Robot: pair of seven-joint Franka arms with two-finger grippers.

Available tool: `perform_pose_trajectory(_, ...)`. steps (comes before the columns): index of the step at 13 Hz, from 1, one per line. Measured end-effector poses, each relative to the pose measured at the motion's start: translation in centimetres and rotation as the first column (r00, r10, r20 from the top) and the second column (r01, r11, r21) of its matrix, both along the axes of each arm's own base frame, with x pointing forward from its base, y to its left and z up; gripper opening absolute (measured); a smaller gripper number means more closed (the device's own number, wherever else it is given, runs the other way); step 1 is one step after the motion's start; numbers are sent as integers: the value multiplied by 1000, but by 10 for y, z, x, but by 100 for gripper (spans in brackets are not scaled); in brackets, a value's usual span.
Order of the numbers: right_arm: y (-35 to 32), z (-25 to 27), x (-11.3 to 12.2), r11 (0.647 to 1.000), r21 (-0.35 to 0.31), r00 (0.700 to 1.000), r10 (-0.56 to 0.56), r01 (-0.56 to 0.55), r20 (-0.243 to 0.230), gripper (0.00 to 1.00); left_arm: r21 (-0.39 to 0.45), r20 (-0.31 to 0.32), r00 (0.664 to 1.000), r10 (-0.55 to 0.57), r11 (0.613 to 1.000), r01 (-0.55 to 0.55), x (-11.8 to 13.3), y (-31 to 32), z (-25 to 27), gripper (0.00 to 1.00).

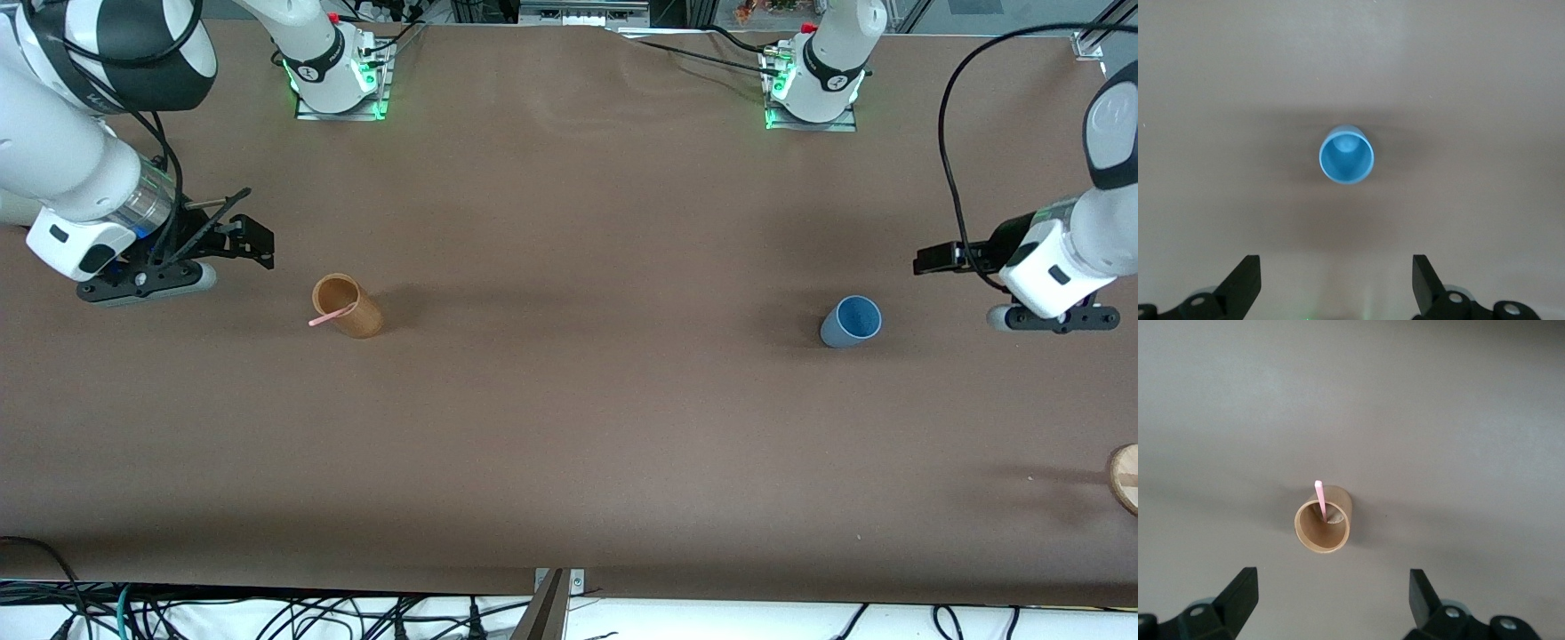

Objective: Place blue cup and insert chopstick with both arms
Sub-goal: 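Reach the left gripper to the blue cup while the right gripper approaches the chopstick, then grasp the blue cup with the left gripper while the right gripper grasps the chopstick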

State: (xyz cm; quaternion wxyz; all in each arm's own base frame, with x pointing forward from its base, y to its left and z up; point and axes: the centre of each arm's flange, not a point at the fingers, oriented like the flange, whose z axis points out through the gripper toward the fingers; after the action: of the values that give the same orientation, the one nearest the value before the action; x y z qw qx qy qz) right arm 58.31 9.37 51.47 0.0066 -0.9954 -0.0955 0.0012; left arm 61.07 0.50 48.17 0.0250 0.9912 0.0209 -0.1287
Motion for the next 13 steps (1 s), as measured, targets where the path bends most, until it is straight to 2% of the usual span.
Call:
perform_pose_trajectory(3, -1, -17, -2, 1000, 3, 1000, -1, 1, 20, 100, -1, 14, 1000, 9, 1000, -9, 12, 3, -50, 100)
perform_pose_trajectory(7, -1, -54, -5, 1000, 6, 999, -3, 2, 44, 100, -5, 43, 999, 1, 1000, -1, 11, -7, -108, 100)
perform_pose_trajectory(11, -2, -87, -10, 1000, 11, 997, -3, 2, 80, 100, -2, 43, 999, 7, 1000, -6, 3, -43, -133, 100)
perform_pose_trajectory(13, 1, -100, -13, 1000, 14, 995, 2, -3, 100, 100, 49, 67, 997, -28, 999, 24, 0, -58, -143, 100)
